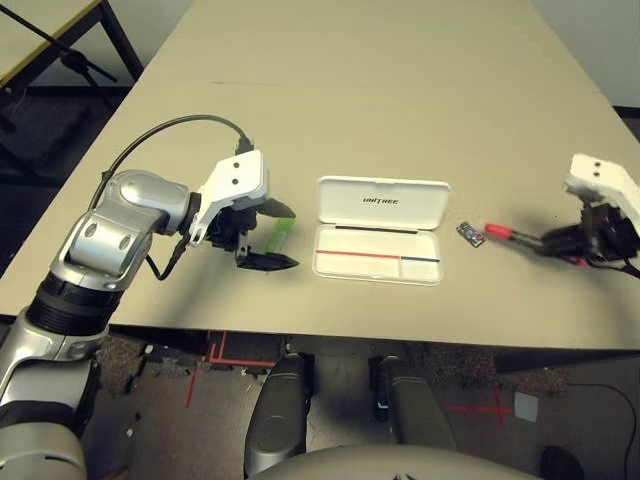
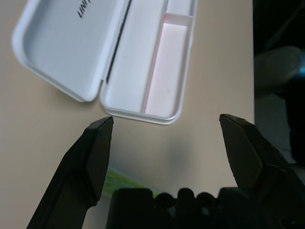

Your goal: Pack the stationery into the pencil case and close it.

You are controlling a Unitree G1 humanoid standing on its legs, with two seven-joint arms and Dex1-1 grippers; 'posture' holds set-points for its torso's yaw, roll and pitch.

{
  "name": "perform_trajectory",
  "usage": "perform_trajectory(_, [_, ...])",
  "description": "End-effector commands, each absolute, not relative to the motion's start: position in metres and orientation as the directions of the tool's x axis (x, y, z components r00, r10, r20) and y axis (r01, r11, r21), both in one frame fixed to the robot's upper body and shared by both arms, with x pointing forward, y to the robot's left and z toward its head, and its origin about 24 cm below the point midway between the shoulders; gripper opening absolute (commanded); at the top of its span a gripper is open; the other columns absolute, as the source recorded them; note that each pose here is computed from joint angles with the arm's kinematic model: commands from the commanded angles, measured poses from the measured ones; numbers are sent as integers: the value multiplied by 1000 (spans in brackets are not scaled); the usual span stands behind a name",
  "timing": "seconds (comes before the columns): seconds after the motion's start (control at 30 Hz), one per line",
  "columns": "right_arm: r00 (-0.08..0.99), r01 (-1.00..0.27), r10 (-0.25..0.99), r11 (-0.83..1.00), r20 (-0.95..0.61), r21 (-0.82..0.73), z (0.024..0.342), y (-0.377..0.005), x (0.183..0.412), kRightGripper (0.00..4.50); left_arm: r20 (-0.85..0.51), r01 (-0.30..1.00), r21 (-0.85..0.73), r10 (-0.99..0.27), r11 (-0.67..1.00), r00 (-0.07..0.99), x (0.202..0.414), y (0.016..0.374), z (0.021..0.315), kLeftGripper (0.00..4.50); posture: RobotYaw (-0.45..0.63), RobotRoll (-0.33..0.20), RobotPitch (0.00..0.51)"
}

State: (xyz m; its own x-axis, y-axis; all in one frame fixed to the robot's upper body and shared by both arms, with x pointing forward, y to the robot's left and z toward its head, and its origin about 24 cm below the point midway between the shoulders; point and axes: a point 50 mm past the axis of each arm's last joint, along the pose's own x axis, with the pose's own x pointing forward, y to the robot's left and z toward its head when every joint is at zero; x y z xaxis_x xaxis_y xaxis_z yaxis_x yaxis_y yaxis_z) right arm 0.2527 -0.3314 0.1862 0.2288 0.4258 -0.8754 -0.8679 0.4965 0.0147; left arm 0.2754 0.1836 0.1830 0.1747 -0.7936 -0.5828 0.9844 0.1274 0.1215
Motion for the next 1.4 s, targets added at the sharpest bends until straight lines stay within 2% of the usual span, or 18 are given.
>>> perform_trajectory(0.03, [178, -897, 452, 440, -874, 46, 196, -316, 245, 499, -575, 984, 105, -798, 144, 179, 273, 188, 183, 4500, 141, 0, 172])
perform_trajectory(0.3, [71, -971, 564, 227, -823, 72, 191, -253, 249, 499, -573, 983, 104, -799, 152, 185, 269, 186, 183, 4500, 161, 0, 172])
perform_trajectory(0.57, [68, -995, 627, 102, -776, -4, 180, -202, 274, 499, -577, 978, 111, -790, 178, 209, 264, 185, 181, 4500, 209, 0, 168])
perform_trajectory(0.8, [116, -993, 673, 88, -730, -77, 165, -165, 294, 499, -579, 962, 122, -770, 243, 268, 260, 189, 178, 4500, 231, 0, 165])
perform_trajectory(1.07, [130, -991, 693, 62, -709, -121, 158, -143, 305, 499, -579, 942, 138, -747, 306, 327, 262, 189, 176, 4500, 236, 0, 160])
perform_trajectory(1.4, [162, -981, 676, 29, -719, -193, 157, -135, 316, 499, -595, 897, 141, -688, 419, 415, 269, 189, 173, 4500, 240, 0, 158])
